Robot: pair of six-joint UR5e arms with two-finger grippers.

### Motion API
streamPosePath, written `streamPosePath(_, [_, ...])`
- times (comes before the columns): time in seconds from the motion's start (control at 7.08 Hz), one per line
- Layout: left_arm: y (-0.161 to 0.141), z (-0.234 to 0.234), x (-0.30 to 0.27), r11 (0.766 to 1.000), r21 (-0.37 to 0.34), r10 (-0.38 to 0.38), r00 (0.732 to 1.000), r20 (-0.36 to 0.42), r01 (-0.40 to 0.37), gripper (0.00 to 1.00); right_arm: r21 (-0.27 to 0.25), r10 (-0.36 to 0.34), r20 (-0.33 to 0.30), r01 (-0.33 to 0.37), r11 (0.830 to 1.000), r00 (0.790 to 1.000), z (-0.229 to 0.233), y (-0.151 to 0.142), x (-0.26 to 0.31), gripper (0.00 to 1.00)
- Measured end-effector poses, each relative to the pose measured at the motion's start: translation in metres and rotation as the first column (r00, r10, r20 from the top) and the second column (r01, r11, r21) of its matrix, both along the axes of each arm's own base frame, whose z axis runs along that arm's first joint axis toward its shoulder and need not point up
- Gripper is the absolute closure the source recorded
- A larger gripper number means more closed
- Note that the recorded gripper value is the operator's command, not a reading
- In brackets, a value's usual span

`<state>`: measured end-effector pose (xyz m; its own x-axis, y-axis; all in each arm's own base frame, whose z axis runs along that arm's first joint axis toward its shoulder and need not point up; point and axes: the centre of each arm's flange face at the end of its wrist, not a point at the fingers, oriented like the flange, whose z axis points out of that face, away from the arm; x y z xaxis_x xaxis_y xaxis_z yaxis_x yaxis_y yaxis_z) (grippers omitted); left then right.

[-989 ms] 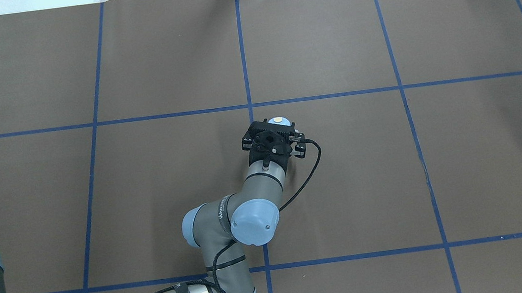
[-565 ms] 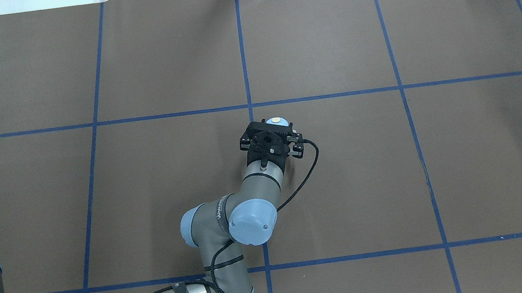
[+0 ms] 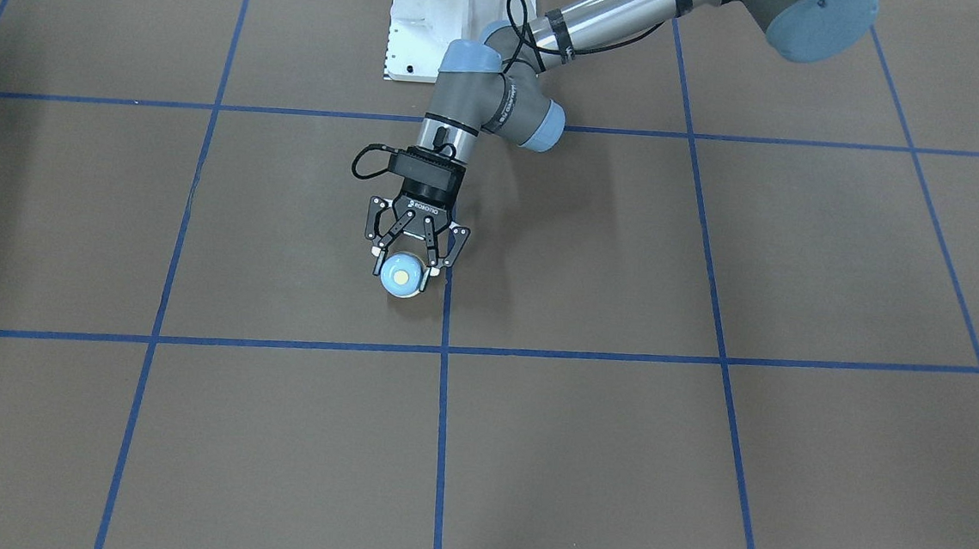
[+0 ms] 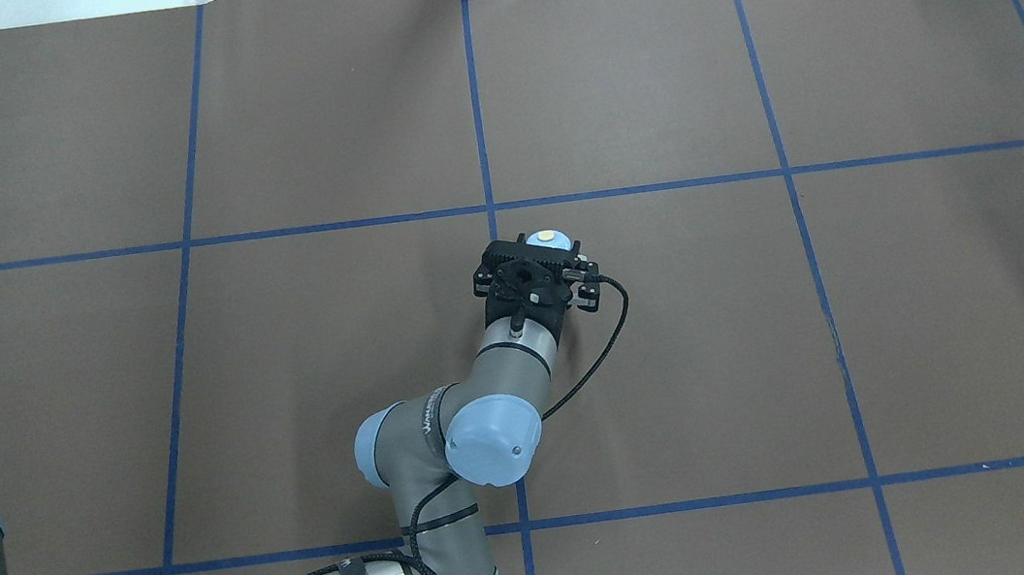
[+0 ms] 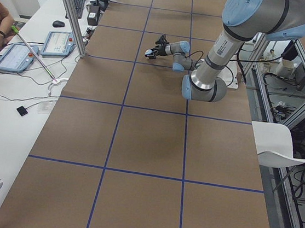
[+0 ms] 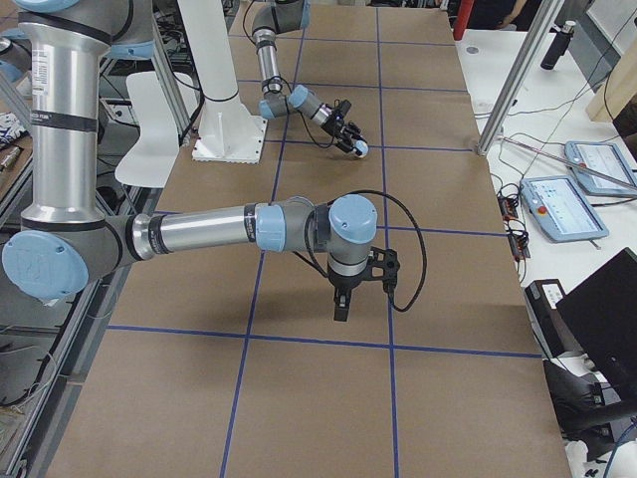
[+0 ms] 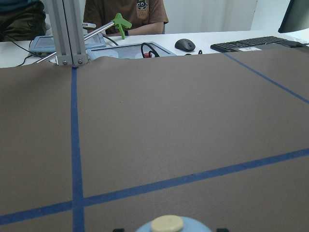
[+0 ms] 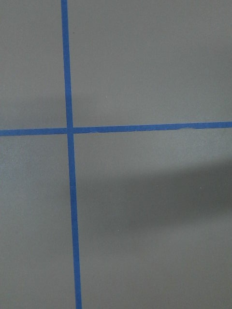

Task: Place and press bell with both arms
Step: 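Hold the bell above the grid center and adjust the left gripper, then lower the bell onto the table and open the left gripper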

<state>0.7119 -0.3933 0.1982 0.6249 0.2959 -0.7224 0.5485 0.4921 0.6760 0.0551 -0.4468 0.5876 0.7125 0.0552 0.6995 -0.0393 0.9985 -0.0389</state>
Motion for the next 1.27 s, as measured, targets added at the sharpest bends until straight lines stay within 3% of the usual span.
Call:
streamPosePath(0.28, [0.001,0.001,-0.002,1.000,0.003,0.001,1.000,-0.015,-0.001,0.13,-0.003,-0.001,0.000,0.001,1.000,1.000,0.001,0.000,0.000,0.00])
streamPosePath(0.42, [0.002,0.004,-0.003,1.000,0.005,0.001,1.000,-0.021,-0.001,0.04,-0.004,-0.001,0.001,0.001,1.000,1.000,0.002,0.000,-0.001,0.00])
streamPosePath(0.56, [0.002,0.004,-0.005,1.000,0.006,0.002,1.000,-0.027,-0.002,0.01,-0.005,-0.001,0.001,0.001,1.000,1.000,0.002,0.000,-0.001,0.00])
streamPosePath(0.85, [0.003,-0.016,-0.017,1.000,0.019,0.006,0.998,-0.070,-0.005,0.00,0.004,-0.004,0.003,0.004,1.000,1.000,-0.001,-0.001,-0.002,0.00])
streamPosePath(0.99, [-0.005,-0.028,-0.028,1.000,0.024,0.013,0.996,-0.093,-0.011,0.00,0.016,-0.007,0.006,0.006,1.000,1.000,-0.005,-0.004,-0.004,0.00])
streamPosePath(1.27, [-0.070,-0.024,-0.071,0.998,-0.007,0.064,0.996,-0.063,-0.065,0.00,0.036,-0.009,0.025,0.008,0.999,1.000,-0.015,-0.011,-0.006,0.00])
